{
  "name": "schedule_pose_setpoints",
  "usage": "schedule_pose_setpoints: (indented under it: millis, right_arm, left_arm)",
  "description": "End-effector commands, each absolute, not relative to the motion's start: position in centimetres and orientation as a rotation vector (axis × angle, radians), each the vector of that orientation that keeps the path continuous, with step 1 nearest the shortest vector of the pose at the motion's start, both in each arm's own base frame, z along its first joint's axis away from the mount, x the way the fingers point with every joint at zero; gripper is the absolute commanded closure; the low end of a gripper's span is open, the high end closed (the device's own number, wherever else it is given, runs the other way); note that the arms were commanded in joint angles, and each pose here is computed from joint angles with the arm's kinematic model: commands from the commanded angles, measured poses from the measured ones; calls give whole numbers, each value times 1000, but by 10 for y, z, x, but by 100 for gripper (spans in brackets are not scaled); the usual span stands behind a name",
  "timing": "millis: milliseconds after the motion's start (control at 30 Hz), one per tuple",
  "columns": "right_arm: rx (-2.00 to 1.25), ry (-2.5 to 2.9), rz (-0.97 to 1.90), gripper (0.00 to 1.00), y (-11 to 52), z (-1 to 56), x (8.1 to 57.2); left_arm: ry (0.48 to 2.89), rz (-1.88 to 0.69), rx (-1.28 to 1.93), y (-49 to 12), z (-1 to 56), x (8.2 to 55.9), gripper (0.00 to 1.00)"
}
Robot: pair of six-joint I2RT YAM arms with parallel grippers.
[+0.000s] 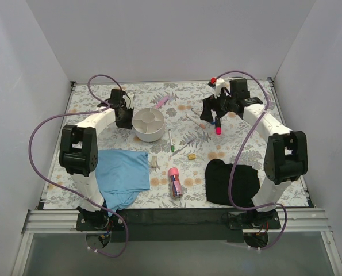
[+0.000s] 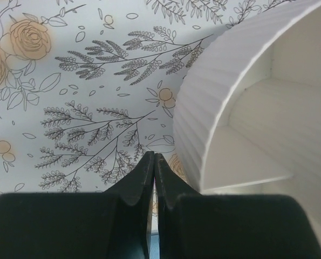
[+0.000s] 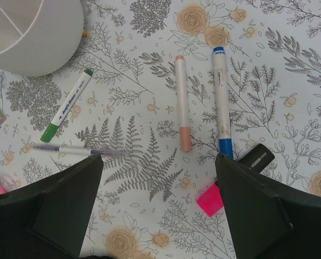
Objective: Sort the stationery into containers
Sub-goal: Move the storage box to the center of the board, then pick up the pen from the center of the board.
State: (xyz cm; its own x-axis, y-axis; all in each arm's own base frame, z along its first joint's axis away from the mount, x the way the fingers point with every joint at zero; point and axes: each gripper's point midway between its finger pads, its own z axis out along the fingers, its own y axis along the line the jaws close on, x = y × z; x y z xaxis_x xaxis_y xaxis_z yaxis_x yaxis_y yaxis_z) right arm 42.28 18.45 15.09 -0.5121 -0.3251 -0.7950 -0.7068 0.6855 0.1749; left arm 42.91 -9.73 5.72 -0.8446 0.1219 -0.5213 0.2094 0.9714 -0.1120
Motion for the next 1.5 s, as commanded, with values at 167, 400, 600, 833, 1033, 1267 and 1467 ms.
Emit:
schedule_pose_setpoints:
  millis: [167, 400, 600, 833, 1033, 1267, 1467]
  right_arm:
    - [-899, 2093, 705, 7, 221, 151, 410]
    - [-700, 2137, 841, 8, 257, 162, 452]
    - [-708, 2146, 788, 8, 254, 155, 455]
    - [-715, 2177, 771, 8, 243, 146, 432]
    - [-717, 2169, 752, 8, 240, 148, 434]
    - [-692, 2186, 755, 8, 230, 145, 434]
    - [-680, 2194, 766, 7, 224, 142, 429]
  left_arm:
    - [2555, -178, -12, -31, 85, 419, 45]
    - [2378, -217, 102, -21, 117, 482, 45]
    - [2246, -229, 277, -34, 128, 567, 44]
    - [2113, -216, 473, -106, 147, 622, 44]
    - [2078, -299, 560, -168, 137, 624, 46]
    - [2087, -352, 597, -208, 119, 623, 45]
    - [2123, -393, 634, -228, 98, 614, 50]
